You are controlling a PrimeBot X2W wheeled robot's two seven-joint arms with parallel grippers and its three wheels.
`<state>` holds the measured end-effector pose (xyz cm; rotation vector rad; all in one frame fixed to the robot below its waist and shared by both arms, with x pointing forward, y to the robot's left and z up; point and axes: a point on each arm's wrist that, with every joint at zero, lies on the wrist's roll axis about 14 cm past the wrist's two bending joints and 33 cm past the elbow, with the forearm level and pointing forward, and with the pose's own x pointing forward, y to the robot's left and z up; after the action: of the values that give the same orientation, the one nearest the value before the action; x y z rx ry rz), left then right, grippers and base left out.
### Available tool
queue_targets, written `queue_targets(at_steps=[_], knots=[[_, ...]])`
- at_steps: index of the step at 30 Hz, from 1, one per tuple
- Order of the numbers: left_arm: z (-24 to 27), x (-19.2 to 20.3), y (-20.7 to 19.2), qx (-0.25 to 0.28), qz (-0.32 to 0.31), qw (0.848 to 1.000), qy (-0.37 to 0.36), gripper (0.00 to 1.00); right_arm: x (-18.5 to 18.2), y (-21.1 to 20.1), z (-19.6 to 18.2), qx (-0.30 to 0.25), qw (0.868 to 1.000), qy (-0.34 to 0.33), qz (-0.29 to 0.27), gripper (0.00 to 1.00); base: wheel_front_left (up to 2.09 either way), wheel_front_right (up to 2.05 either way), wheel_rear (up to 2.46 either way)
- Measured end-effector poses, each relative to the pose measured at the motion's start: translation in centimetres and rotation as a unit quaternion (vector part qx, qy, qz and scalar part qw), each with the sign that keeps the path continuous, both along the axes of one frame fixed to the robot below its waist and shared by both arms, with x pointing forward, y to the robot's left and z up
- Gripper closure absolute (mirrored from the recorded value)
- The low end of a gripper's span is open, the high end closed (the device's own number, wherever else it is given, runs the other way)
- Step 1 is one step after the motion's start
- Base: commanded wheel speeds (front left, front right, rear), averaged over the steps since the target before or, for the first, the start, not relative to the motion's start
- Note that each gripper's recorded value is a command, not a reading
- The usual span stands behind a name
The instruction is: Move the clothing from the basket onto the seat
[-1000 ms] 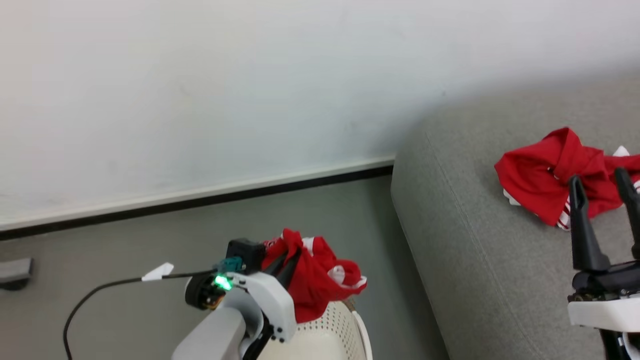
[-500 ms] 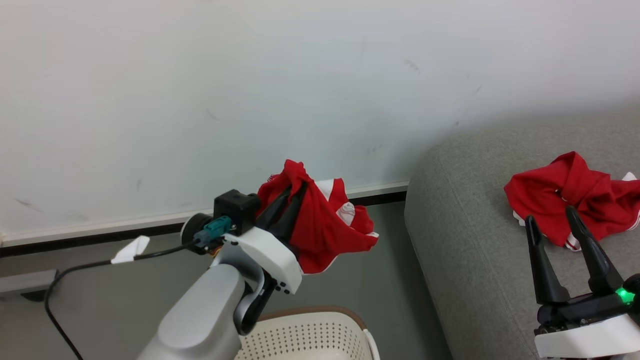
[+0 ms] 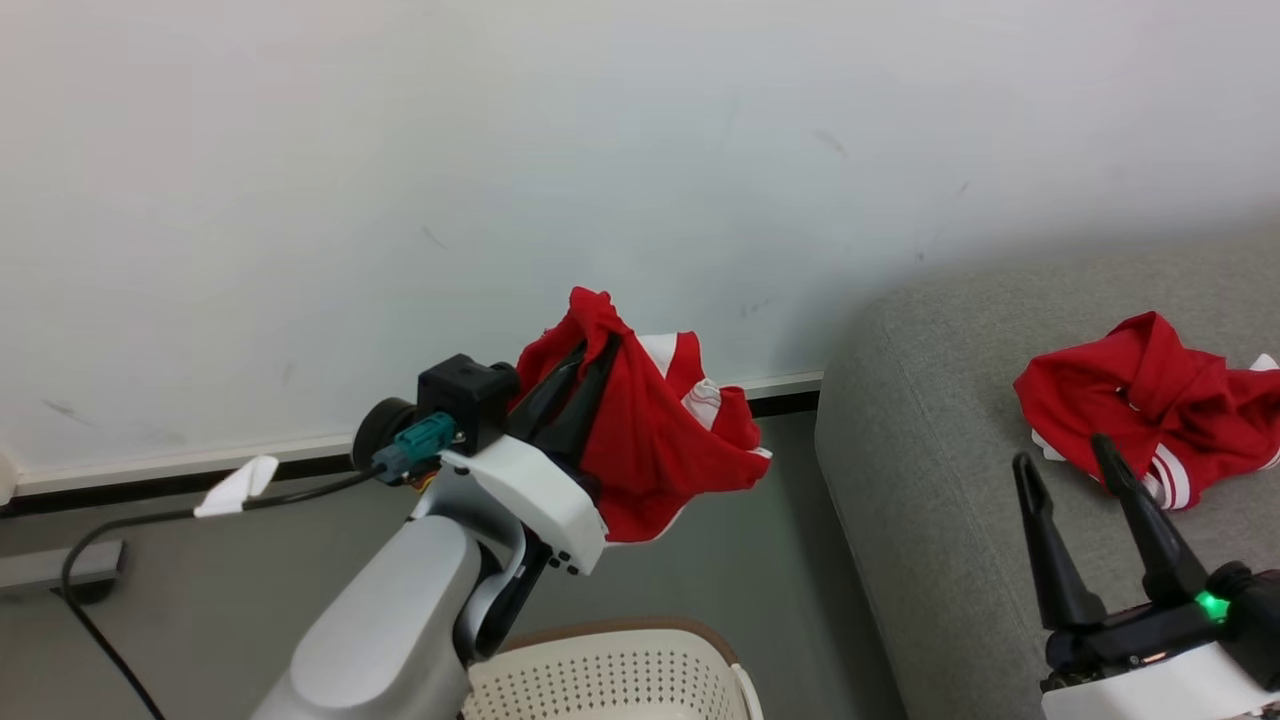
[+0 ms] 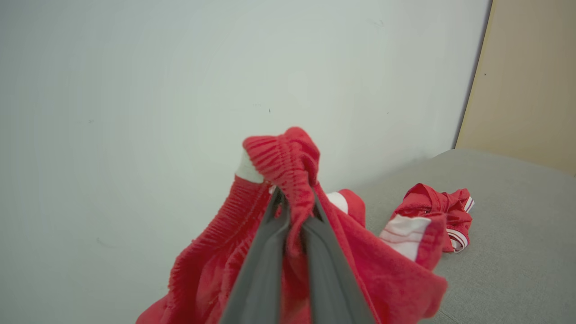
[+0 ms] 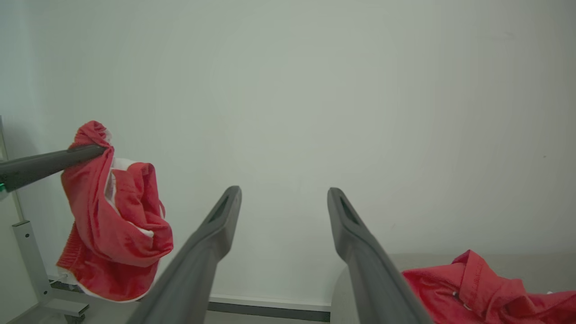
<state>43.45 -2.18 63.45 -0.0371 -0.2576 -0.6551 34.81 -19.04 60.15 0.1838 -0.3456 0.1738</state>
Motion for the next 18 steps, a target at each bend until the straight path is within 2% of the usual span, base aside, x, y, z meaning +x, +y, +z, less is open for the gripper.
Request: queue_targets(at_steps=[7, 12, 18], knots=[[-0.2, -0.3, 0.2, 0.002, 0.001, 1.0, 0.004, 1.0, -0.1, 4.0, -1.2, -0.01, 0.997, 0.02, 0.071, 0.0, 0.0, 0.0, 0.0], [-0.5, -0.8, -0.2, 0.002, -0.006, 1.0, 0.008, 1.0, 0.2, 7.8, -1.9, -0.026, 0.991, 0.032, 0.131, 0.0, 0.0, 0.0, 0.0], [-0.9, -1.9, -0.7, 0.004, -0.019, 1.0, 0.01, 1.0, 1.2, 10.5, -3.0, -0.05, 0.982, 0.052, 0.173, 0.0, 0.0, 0.0, 0.0]])
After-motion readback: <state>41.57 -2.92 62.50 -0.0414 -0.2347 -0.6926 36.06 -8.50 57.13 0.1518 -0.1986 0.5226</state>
